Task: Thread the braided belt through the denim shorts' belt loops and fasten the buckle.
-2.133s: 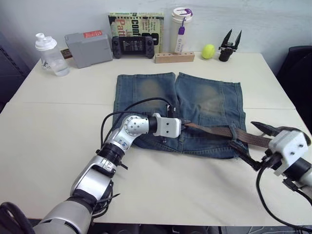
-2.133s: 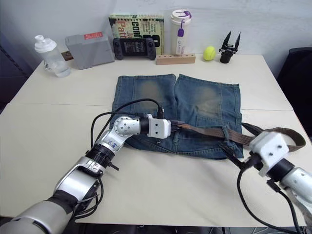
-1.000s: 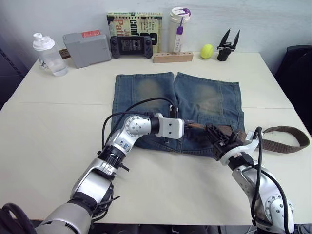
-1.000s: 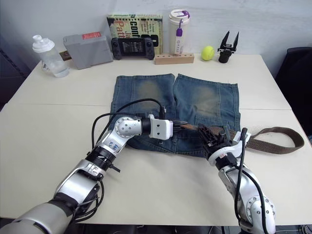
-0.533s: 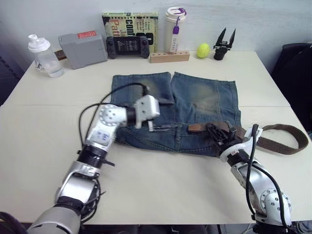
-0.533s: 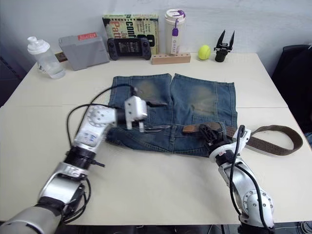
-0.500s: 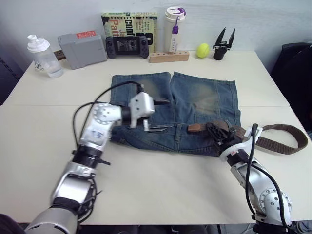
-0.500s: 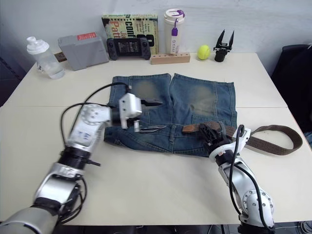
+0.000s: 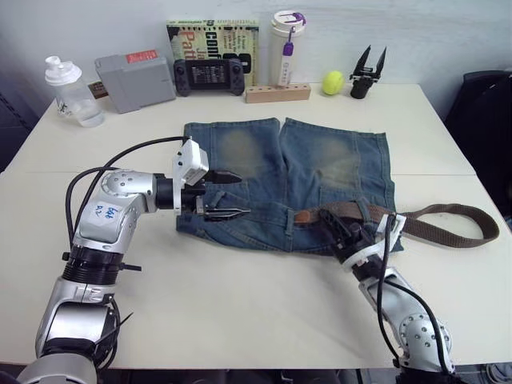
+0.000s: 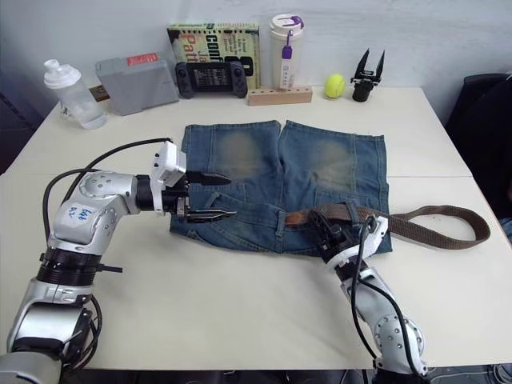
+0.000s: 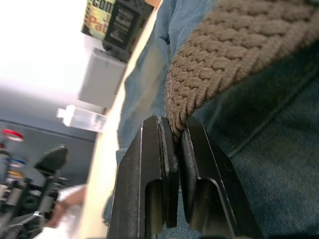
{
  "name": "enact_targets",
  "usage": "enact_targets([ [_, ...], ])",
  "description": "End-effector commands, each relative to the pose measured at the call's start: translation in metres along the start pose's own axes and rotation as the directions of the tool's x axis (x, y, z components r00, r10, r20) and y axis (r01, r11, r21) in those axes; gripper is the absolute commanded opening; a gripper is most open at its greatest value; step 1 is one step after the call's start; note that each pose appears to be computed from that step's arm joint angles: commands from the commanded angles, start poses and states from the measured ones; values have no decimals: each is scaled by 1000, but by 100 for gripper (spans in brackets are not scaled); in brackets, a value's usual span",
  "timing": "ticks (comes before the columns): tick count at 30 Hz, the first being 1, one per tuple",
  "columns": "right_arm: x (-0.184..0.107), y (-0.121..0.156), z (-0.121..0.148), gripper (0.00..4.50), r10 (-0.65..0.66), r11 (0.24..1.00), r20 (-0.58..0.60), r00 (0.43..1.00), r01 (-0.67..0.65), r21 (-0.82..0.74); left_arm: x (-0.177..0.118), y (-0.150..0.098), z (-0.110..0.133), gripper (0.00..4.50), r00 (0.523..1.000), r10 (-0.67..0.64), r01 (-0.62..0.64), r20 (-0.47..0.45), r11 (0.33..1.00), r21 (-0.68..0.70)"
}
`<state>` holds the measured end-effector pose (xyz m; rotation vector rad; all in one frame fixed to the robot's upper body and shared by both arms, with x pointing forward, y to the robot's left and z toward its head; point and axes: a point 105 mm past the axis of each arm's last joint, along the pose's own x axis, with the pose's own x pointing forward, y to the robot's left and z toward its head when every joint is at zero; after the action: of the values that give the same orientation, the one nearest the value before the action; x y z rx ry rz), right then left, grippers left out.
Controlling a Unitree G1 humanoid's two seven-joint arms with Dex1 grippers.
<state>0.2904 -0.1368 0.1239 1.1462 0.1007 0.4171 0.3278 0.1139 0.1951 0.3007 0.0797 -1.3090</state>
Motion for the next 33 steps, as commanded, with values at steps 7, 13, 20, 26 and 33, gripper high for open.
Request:
enact_targets([
  [7,-5,-16,75,0,-60,984,242,968,98,-148,13,-25,7,443,992,-125,124,36,992,12],
  [13,-8,36,80,0,126,992,264,956,-126,-15,25,-18,8,361,993,-89,88,73,996,14],
  [20,-10,63,53,0,210,977,133,969,-214,17,77,-18,0,40,986,-151,149,69,988,33],
  [26,-11,57,53,0,173,984,154,973,-177,12,119,-12,-12,5,990,-128,127,61,992,21],
  [33,-18,51,58,0,133,991,193,972,-133,-14,127,6,-64,5,994,10,-9,-113,1000,10],
])
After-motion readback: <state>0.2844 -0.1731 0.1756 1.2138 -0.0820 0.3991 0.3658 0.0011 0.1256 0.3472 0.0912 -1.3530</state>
